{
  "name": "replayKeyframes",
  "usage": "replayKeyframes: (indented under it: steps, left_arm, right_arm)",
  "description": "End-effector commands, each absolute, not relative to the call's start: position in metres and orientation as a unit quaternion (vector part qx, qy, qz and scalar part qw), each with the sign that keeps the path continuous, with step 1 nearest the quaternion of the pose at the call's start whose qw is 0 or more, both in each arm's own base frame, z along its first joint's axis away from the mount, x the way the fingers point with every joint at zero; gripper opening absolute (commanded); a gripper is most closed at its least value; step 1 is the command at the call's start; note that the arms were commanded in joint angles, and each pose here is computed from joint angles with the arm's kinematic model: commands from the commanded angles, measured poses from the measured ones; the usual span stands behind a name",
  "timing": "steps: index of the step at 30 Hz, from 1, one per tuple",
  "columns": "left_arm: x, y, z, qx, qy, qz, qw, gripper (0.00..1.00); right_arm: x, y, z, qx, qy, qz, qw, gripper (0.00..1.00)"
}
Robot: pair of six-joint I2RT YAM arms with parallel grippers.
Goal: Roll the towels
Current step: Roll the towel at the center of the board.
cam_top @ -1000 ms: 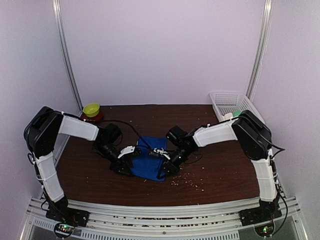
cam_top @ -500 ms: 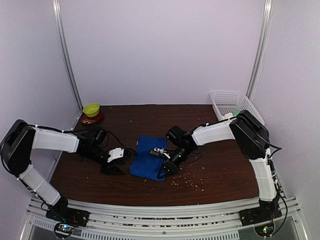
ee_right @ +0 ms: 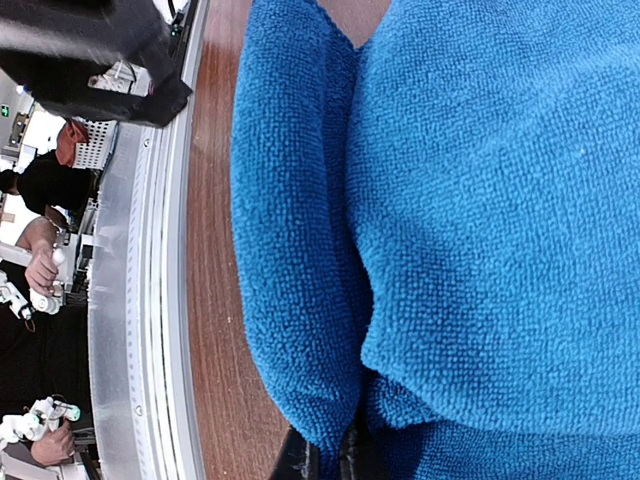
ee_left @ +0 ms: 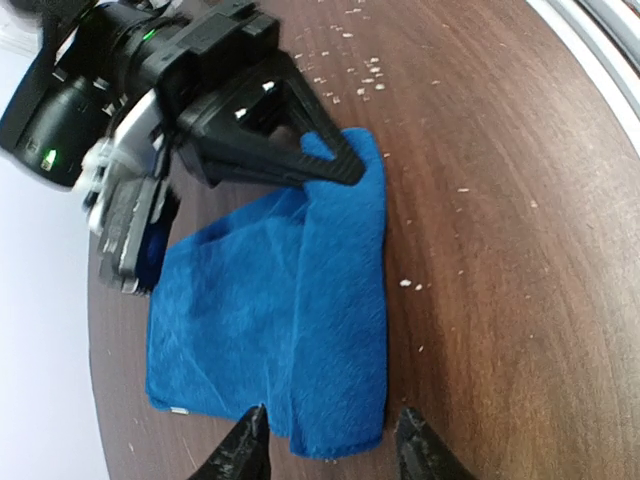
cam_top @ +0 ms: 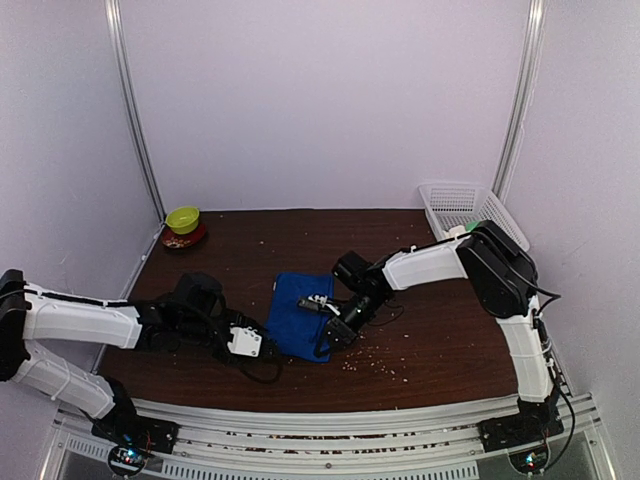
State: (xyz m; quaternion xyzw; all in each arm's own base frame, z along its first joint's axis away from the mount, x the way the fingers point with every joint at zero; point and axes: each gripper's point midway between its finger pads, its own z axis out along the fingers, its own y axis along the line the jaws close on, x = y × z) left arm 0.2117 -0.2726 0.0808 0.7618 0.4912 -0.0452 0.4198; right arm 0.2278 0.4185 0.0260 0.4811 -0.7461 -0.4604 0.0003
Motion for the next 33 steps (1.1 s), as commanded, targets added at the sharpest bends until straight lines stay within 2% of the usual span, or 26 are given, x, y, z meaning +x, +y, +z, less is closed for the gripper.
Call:
replayKeyframes:
  steps: [1,3,4,7,17,20,22,29,33]
  left_arm:
    - [0.228,-0.284,0.084,0.765,0.481,-0.010,0.428,0.31]
    - [0.233,-0.293,0.088,0.760,0.488,-0.020,0.430,0.18]
    - [0.234,-0.296,0.090,0.757,0.491,-0.028,0.431,0.15]
    - [0.234,-0.308,0.098,0.754,0.491,-0.054,0.434,0.14]
    - [0.223,-0.322,0.085,0.776,0.488,-0.094,0.388,0.42]
    - [0.220,-0.323,0.077,0.781,0.494,-0.104,0.369,0.46]
    - [0.223,-0.323,0.071,0.780,0.501,-0.101,0.361,0.44]
    - [0.232,-0.325,0.060,0.773,0.520,-0.091,0.353,0.26]
    - [0.231,-0.326,0.061,0.771,0.521,-0.098,0.353,0.23]
  right_arm:
    - [0.221,0.391,-0.026,0.450,-0.800,-0.391,0.059,0.00]
    - [0.220,0.391,-0.025,0.450,-0.800,-0.393,0.059,0.00]
    - [0.221,0.391,-0.024,0.450,-0.800,-0.393,0.058,0.00]
    - [0.220,0.391,-0.025,0.450,-0.800,-0.393,0.060,0.00]
    - [0.219,0.389,-0.029,0.450,-0.802,-0.390,0.061,0.00]
    - [0.219,0.389,-0.029,0.449,-0.802,-0.390,0.060,0.00]
    - [0.219,0.389,-0.029,0.450,-0.802,-0.389,0.060,0.00]
    - [0.216,0.386,-0.029,0.451,-0.801,-0.389,0.061,0.00]
    - [0.215,0.385,-0.031,0.451,-0.801,-0.388,0.063,0.00]
